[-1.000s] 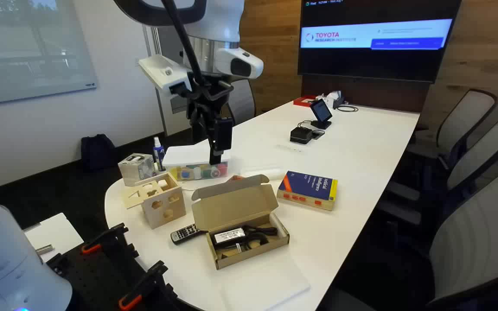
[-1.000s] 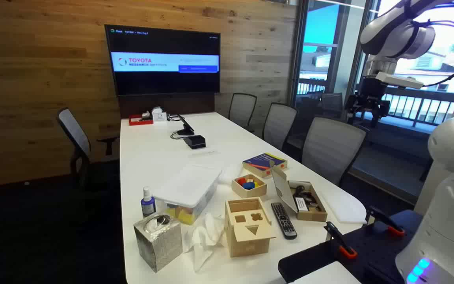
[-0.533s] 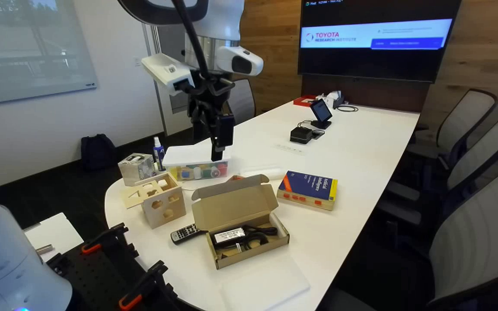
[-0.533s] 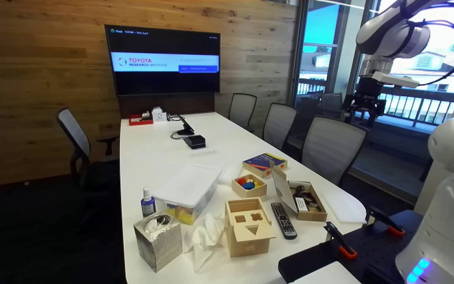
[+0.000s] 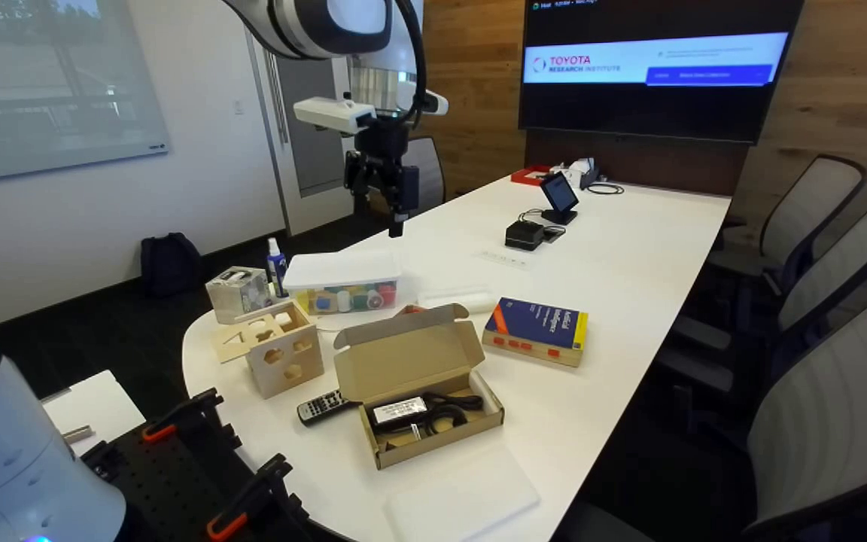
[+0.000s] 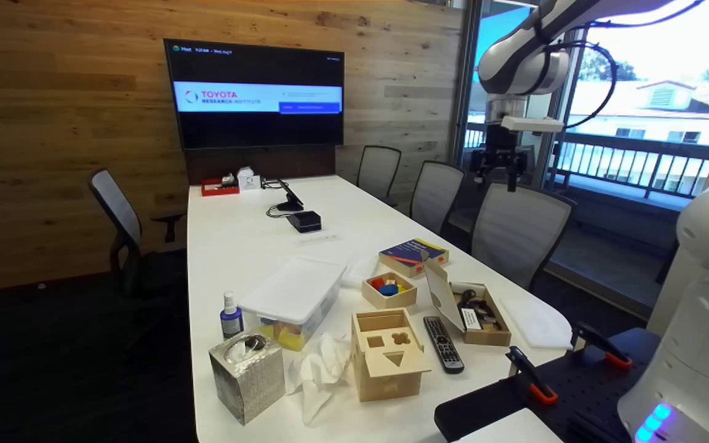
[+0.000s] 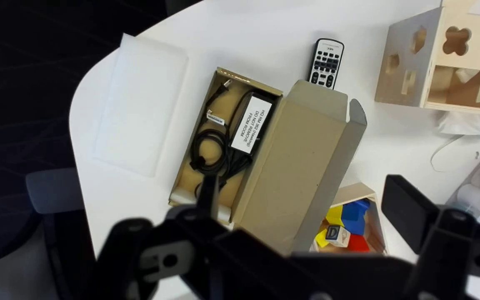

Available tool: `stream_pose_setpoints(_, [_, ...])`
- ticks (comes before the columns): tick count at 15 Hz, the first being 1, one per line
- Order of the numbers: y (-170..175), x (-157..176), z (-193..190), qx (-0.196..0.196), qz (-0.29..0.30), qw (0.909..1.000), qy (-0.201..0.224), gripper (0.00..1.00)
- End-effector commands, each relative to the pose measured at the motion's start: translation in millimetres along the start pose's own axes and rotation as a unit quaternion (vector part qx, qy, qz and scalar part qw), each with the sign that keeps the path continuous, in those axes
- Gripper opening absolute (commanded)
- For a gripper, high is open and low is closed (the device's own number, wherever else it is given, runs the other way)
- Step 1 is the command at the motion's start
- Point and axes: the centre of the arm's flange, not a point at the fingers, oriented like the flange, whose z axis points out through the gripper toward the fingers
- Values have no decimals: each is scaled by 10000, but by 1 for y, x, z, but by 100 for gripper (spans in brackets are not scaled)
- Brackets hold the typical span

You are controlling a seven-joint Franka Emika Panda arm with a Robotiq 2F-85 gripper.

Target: Close the brown box.

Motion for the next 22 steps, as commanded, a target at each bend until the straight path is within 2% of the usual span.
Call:
stream_pose_setpoints(1, [-42,75,40,-289,52,9989,-357,100])
stream_pose_setpoints(5, [-90,121,108,-546,232,9954,-753,100])
stream_pose_setpoints(12, [-114,166,204,-747,639,9876,-1222,100])
stream_pose_setpoints(18, [-123,192,253,-776,626,9861,-1333,100])
stream_pose_setpoints(22, [-128,200,273,-1126,849,9767,-1615,100])
